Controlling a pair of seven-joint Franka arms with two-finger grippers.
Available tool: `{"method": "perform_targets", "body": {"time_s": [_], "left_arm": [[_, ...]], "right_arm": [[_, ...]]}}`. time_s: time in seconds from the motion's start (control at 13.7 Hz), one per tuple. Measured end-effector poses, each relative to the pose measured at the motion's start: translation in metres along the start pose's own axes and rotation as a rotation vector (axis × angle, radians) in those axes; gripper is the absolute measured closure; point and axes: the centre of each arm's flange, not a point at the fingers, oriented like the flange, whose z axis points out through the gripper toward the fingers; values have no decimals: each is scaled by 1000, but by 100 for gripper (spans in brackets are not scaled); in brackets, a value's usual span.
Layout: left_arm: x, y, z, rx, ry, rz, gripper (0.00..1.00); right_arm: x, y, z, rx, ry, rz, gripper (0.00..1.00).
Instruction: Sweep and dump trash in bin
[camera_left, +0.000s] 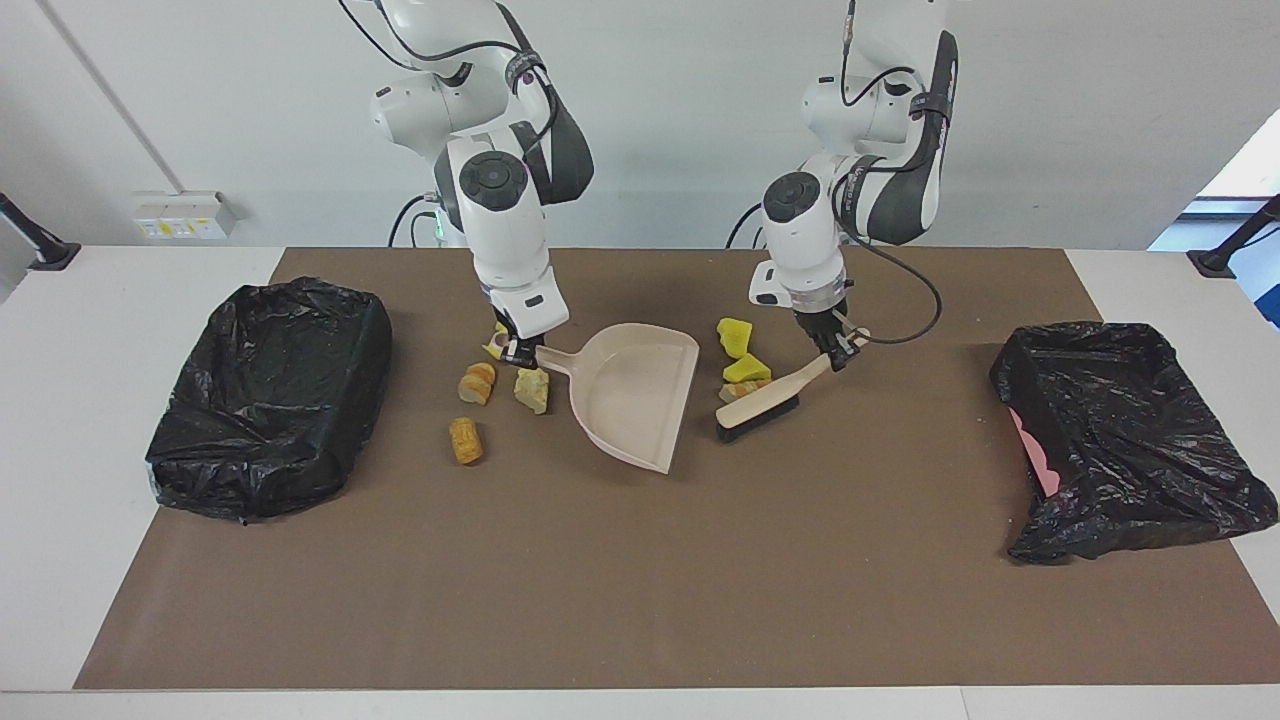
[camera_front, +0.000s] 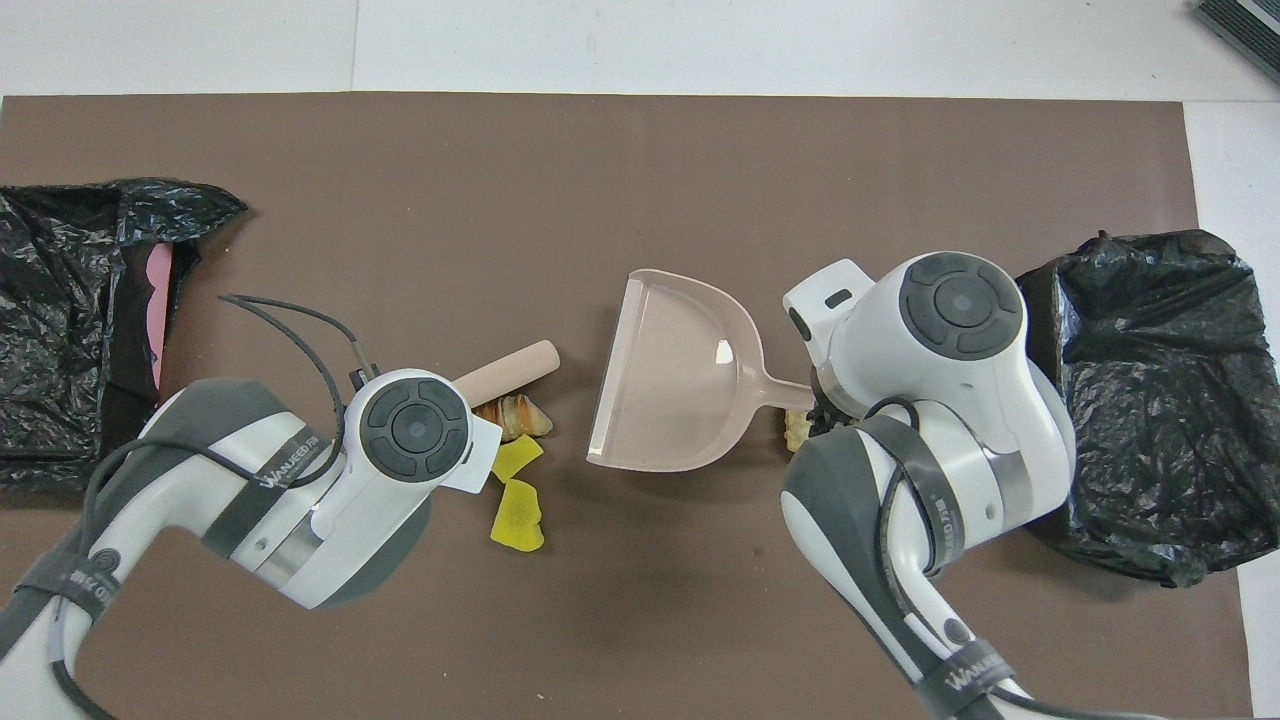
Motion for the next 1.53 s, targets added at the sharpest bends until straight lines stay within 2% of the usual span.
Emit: {"method": "perform_targets", "body": {"time_s": [0.22, 0.36, 0.58, 0.8, 0.95, 1.17, 1.53], "left_arm": [[-19, -6, -14, 4, -30, -154, 74], [-31, -3, -17, -13, -74, -289, 74], [-43, 20, -4, -137, -125, -532, 74], [-52, 39, 8, -258, -143, -691, 74], [-49, 49, 12, -300, -154, -798, 74], [-38, 67, 18, -380, -123, -883, 74], [-8, 105, 5, -456, -59, -852, 74]], "right_arm": [[-3, -22, 11, -26, -50, -72, 68], [-1, -38, 13, -31, -69, -106, 68], [15, -58, 20, -45, -85, -158, 68], [27, -72, 30, -53, -92, -149, 68], [36, -80, 37, -62, -94, -141, 68], [39, -83, 42, -70, -91, -117, 68], [50, -83, 57, -93, -69, -106, 68]]}}
